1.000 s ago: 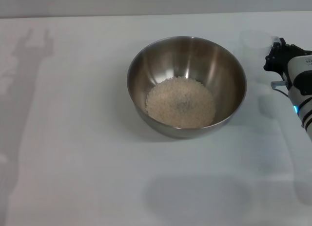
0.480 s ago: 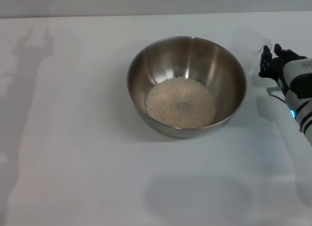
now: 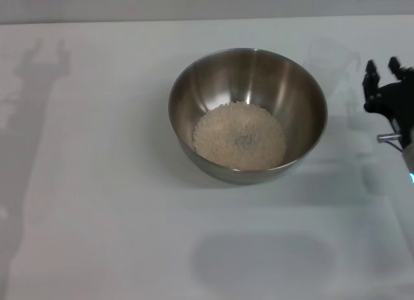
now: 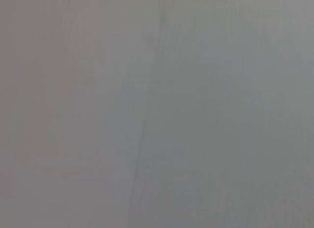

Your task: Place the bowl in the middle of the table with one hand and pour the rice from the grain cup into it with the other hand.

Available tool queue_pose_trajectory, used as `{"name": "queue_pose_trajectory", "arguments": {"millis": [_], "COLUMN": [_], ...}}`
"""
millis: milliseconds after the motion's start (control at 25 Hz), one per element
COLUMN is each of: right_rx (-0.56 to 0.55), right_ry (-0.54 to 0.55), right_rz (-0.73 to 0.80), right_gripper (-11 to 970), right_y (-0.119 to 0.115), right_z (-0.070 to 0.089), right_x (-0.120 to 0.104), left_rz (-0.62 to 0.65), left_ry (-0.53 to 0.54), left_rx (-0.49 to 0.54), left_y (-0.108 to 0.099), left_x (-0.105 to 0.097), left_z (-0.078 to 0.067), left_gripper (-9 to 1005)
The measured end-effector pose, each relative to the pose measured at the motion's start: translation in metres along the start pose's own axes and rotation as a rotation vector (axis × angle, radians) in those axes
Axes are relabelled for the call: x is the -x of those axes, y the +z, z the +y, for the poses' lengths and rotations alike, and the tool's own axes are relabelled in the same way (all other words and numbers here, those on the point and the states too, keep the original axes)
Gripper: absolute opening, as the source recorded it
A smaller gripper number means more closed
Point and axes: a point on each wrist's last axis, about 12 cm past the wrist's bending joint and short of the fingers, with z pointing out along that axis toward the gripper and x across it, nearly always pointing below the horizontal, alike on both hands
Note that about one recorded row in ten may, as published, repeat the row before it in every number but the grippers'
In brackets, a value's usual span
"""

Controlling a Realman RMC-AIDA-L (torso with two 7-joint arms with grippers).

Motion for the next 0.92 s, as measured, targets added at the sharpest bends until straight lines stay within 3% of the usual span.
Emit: {"name": "queue_pose_trajectory", "arguments": {"millis": [240,280,360,440,800,920], "right_rx": [0.006,-0.007,-0.013,-0.035,-0.072,-0.076], "right_ry": [0.05,0.061,0.072,0.084,0.034,0.031], "right_rz": [-0.262,-0.319,-0.346,-0.412,-0.445,-0.448], "right_gripper": [352,371,409,446,703,703], "right_y": [-0.017,-0.013,-0.009,0.007,0.024,0.026], "right_z": [-0.014,-0.026,-0.034,-0.055,-0.074,-0.075], "right_x": [0.023,0.031,0.035,0.048,0.061,0.063], "left_rz": [0.01,0.01,0.017,0.04,0.042,0.036], "left_ry": [0.006,0.006,0.012,0.022,0.028,0.056], "left_rx": [0.006,0.006,0.008,0.016,0.012,0.005], "left_y": [-0.003,-0.003,-0.004,-0.007,-0.007,-0.008], "left_x": [-0.002,-0.002,-0.003,-0.008,-0.009,-0.008], "left_z": [0.002,0.002,0.003,0.005,0.006,0.005], "left_gripper": [456,456,457,458,460,461]}}
